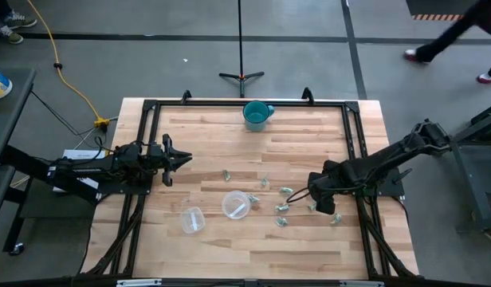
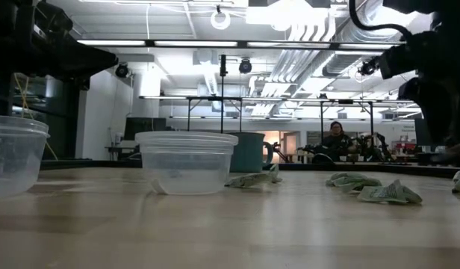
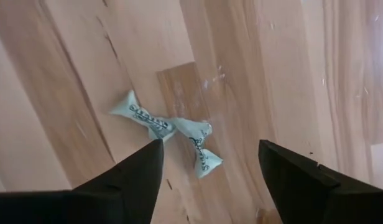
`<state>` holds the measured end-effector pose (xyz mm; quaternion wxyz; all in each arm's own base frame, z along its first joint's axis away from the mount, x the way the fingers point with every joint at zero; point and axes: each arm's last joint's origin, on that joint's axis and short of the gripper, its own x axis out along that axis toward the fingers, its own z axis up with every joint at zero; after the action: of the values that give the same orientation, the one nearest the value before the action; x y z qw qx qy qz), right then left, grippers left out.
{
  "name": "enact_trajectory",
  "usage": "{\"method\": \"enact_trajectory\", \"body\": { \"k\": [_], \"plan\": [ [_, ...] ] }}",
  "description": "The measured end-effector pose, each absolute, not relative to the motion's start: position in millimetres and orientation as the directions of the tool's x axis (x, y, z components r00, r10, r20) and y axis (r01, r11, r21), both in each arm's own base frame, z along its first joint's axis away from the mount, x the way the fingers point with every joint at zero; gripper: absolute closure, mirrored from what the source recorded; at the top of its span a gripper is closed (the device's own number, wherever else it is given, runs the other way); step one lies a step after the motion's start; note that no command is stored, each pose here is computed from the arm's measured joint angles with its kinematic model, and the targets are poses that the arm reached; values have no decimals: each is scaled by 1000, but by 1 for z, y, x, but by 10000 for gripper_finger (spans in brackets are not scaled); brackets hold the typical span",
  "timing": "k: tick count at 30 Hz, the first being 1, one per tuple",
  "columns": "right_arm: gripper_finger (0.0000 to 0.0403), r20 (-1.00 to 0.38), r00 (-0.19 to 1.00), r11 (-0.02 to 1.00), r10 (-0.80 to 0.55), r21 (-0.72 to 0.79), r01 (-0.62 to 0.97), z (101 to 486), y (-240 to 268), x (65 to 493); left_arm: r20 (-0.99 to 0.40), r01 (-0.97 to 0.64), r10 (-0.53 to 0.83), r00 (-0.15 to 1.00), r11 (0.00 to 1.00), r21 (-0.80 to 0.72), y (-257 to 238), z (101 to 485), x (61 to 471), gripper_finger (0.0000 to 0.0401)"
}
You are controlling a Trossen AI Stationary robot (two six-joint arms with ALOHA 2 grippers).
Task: Pick and place items into bin
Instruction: Put the stevia packet into the right transparent bin
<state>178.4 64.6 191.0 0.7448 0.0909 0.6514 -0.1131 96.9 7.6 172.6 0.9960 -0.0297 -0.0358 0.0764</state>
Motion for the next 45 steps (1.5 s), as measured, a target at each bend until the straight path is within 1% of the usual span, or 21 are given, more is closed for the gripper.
{"method": "enact_trajectory", "body": {
  "k": [11, 15, 22, 28, 35, 40, 42, 45],
  "plan": [
    [164, -996, -15, 976, -93, -94, 194, 166, 67, 182, 66, -150, 154, 986, 987, -65, 8, 173, 97, 309],
    [173, -993, -63, 973, -102, -112, 203, 151, 66, 178, 66, -150, 154, 986, 987, -65, 8, 173, 97, 309],
    [197, -994, -58, 973, -88, -98, 208, 137, 65, 175, 66, -150, 154, 986, 987, -64, 8, 173, 97, 309],
    [240, -995, -65, 972, -70, -83, 220, 135, 65, 174, 66, -150, 154, 986, 987, -64, 8, 173, 97, 309],
    [319, -998, -45, 970, -54, -63, 234, 134, 66, 176, 65, -150, 154, 986, 987, -64, 8, 172, 97, 309],
    [386, -998, -15, 966, -58, -60, 253, 134, 66, 178, 66, -150, 154, 986, 987, -64, 8, 172, 97, 309],
    [395, -997, 8, 962, -79, -74, 264, 135, 65, 181, 66, -150, 154, 986, 987, -64, 8, 172, 97, 309],
    [385, -989, 60, 947, -137, -113, 302, 140, 63, 188, 66, -150, 154, 986, 987, -64, 8, 172, 97, 309]
  ]
}}
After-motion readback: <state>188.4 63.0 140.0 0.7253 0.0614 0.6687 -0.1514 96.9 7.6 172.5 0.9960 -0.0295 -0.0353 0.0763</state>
